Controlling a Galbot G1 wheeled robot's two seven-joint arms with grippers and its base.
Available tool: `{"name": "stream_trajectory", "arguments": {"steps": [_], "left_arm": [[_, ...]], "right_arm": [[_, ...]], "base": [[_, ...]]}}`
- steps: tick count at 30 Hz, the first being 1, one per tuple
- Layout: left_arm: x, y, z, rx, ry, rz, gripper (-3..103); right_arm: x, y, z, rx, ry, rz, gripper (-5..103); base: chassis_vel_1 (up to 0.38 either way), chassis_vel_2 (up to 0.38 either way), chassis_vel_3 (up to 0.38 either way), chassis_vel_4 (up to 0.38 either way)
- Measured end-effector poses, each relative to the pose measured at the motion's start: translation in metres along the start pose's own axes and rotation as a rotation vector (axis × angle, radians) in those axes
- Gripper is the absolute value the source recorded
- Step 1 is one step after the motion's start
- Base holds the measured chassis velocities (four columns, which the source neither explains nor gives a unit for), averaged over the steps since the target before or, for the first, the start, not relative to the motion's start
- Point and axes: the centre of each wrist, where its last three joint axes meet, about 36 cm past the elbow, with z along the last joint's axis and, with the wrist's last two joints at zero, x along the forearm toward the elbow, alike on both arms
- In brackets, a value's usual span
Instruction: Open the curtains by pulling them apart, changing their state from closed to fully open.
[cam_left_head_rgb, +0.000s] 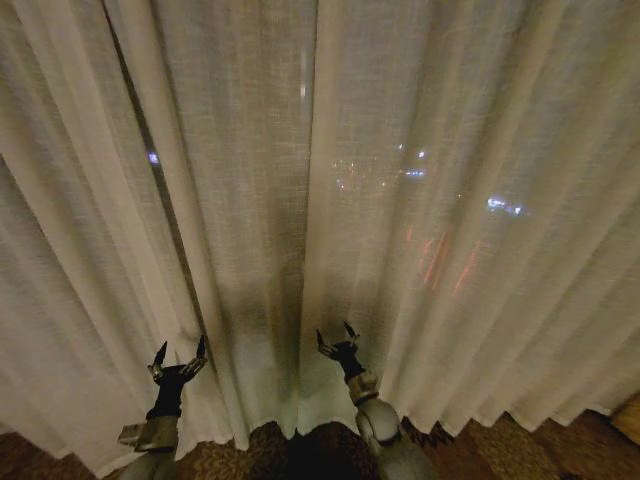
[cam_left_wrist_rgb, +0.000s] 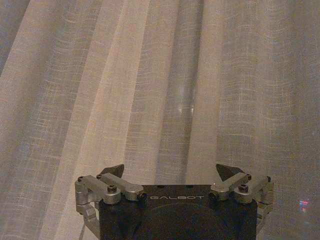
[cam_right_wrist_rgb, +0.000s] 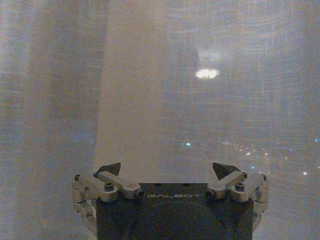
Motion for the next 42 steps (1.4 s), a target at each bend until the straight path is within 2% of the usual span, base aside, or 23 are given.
{"name": "stream_trajectory", "arguments": {"steps": [12,20,31,34,38,41,42], "left_arm": [[0.000,0.000,0.000,0.000,0.000,0.000,100],[0.000,0.000,0.000,0.000,0.000,0.000,100],[0.000,0.000,0.000,0.000,0.000,0.000,100],[0.000,0.000,0.000,0.000,0.000,0.000,100],[0.000,0.000,0.000,0.000,0.000,0.000,100],[0.000,0.000,0.000,0.000,0.000,0.000,100],[0.000,0.000,0.000,0.000,0.000,0.000,100]], "right_arm": [[0.017,0.017,-0.006,-0.012,-0.045,-0.091,100],[-0.001,0.028,-0.005,-0.023,-0.051,-0.105,100],[-0.052,0.020,-0.005,-0.028,-0.025,-0.007,100],[-0.057,0.016,-0.003,-0.009,-0.013,0.020,100],[-0.066,0.004,0.003,0.071,0.030,0.108,100],[-0.068,0.001,0.005,0.082,0.042,0.134,103],[-0.069,-0.001,0.006,0.084,0.046,0.144,94]], "base": [[0.000,0.000,0.000,0.000],[0.000,0.000,0.000,0.000],[0.000,0.000,0.000,0.000],[0.000,0.000,0.000,0.000],[0.000,0.000,0.000,0.000],[0.000,0.000,0.000,0.000],[0.000,0.000,0.000,0.000]]}}
